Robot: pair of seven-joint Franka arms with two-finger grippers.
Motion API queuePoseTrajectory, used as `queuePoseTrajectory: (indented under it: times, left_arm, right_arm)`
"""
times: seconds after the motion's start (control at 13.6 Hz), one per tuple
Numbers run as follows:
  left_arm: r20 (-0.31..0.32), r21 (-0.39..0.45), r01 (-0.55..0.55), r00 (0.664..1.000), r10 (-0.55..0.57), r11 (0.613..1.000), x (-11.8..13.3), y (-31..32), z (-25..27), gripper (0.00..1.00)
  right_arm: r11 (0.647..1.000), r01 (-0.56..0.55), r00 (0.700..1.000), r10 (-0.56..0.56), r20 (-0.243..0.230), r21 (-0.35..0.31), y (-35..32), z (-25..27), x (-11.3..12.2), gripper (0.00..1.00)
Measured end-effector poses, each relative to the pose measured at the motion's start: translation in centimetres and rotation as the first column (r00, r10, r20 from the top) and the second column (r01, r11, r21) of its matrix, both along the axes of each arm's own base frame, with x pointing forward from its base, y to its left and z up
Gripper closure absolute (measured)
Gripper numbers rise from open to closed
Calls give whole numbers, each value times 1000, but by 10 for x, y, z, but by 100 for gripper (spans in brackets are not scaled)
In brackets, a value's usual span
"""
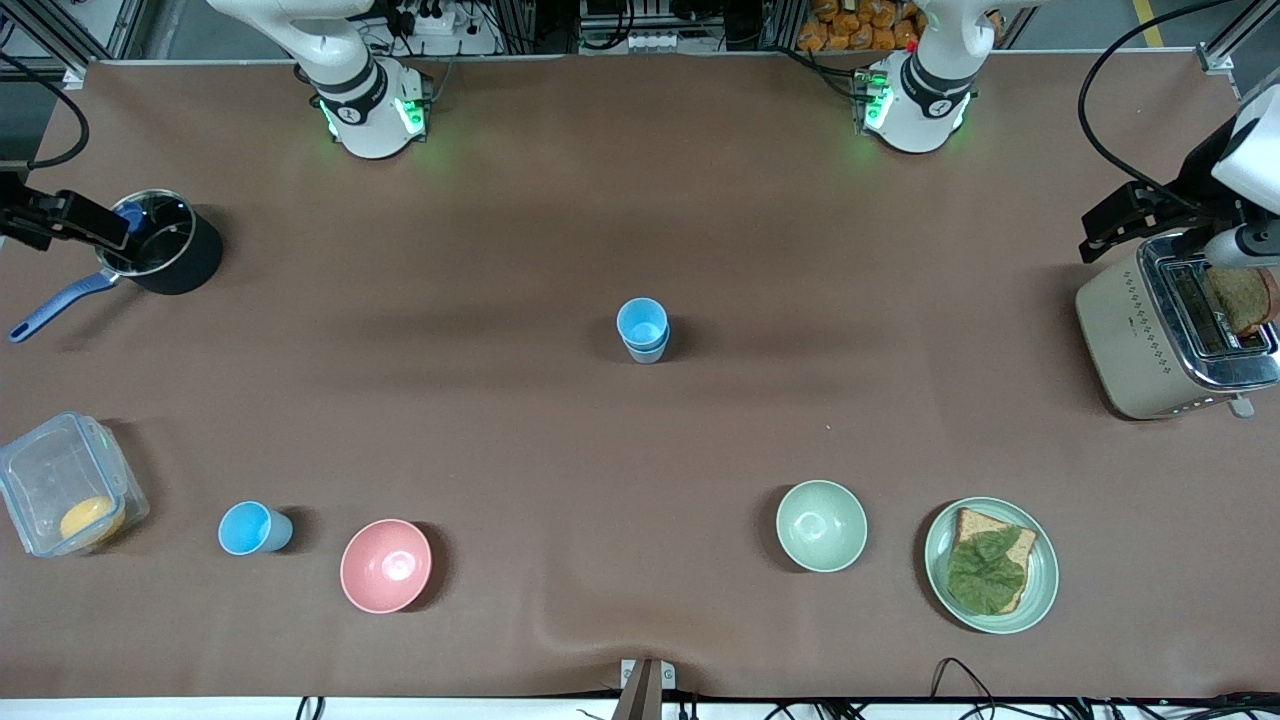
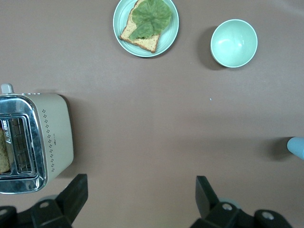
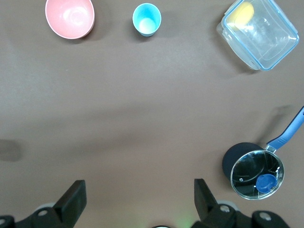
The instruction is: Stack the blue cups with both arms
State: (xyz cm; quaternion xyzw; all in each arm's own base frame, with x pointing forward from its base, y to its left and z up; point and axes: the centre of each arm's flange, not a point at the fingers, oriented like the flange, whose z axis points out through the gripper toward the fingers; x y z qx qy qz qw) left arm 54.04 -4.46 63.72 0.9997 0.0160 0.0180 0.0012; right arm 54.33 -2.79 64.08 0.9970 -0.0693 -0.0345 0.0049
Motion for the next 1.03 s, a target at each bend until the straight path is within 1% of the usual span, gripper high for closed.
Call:
queuePoseTrajectory:
  times: [0.66,1.03]
  left_arm:
    - [-58,5,2,998,-1,1000,-6,0,-7,0]
    - [-76,4,5,997,-5,1000,-3,-2,-14,0]
  right_arm:
    - [1000,-6,1000,6,-2,-1,3,-1,0,0]
    - [1000,-9,1000,9,-2,-4,4,-1,0,0]
